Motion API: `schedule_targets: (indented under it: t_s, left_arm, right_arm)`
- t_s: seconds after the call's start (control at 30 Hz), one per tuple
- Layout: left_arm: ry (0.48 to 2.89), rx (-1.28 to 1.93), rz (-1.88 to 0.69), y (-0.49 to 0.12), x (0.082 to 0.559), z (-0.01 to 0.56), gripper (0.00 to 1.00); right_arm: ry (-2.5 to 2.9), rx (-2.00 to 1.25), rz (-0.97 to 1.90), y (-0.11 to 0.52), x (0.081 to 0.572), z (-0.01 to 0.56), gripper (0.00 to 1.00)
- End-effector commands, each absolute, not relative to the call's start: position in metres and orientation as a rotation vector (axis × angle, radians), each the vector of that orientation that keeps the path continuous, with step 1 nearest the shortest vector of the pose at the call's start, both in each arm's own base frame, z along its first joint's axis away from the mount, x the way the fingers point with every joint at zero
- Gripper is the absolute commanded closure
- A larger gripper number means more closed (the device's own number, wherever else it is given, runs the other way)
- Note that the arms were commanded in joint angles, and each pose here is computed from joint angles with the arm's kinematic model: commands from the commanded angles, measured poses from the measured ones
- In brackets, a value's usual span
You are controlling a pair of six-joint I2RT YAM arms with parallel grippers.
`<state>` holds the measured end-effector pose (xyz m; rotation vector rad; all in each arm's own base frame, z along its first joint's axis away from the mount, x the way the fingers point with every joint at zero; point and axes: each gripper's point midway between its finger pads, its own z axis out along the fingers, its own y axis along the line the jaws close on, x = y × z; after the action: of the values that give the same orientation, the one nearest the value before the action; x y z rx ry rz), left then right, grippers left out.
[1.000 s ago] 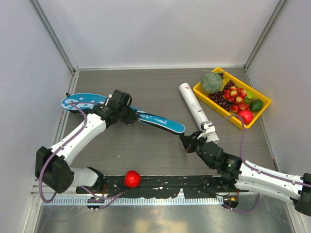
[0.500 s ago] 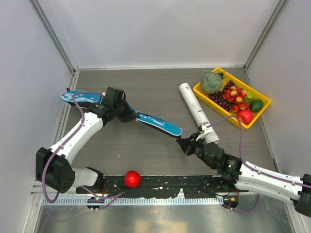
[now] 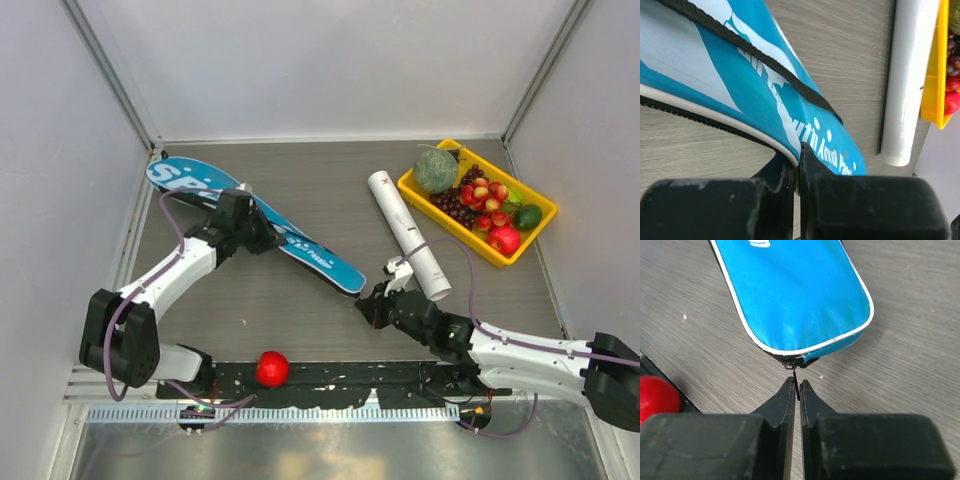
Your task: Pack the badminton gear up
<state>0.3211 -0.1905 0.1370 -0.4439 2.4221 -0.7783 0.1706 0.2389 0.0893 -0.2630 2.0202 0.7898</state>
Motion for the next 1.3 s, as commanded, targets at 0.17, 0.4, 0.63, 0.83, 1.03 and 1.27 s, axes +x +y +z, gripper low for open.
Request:
schedule_targets:
  t_s: [0.17, 0.4, 0.63, 0.83, 1.03, 1.27]
  left_arm:
    - [2.11, -0.75, -0.906, -0.178, 0.338, 0.131, 1.0]
    - [2.027, -0.982, -0.861, -0.162, 0.338, 0.107, 1.0]
    - [2.017, -1.026, -0.869, -0.168, 0.327, 0.112, 0.46]
    - [1.978, -0.908, -0.821, -0.158, 0.318, 0.162, 0.03]
    - [1.94, -0.512, -0.815, -0.162, 0.304, 0.237, 0.01]
    - [1.833, 0.122, -1.001, -0.194, 0.237, 0.3, 0.0]
  right_arm:
    - [2.053, -0.005, 0.511, 0.193, 0.204, 0.073, 0.87]
    - [2.043, 0.024, 0.371, 0.176, 0.239, 0.076, 0.77]
    - [2.092, -0.053, 0.316, 0.179, 0.249, 0.09, 0.57]
    - [2.006, -0.152, 0.391, 0.176, 0.236, 0.151, 0.24]
    - [1.964, -0.204, 0.408, 0.158, 0.216, 0.204, 0.04]
    - [1.878, -0.122, 0.432, 0.129, 0.199, 0.256, 0.05]
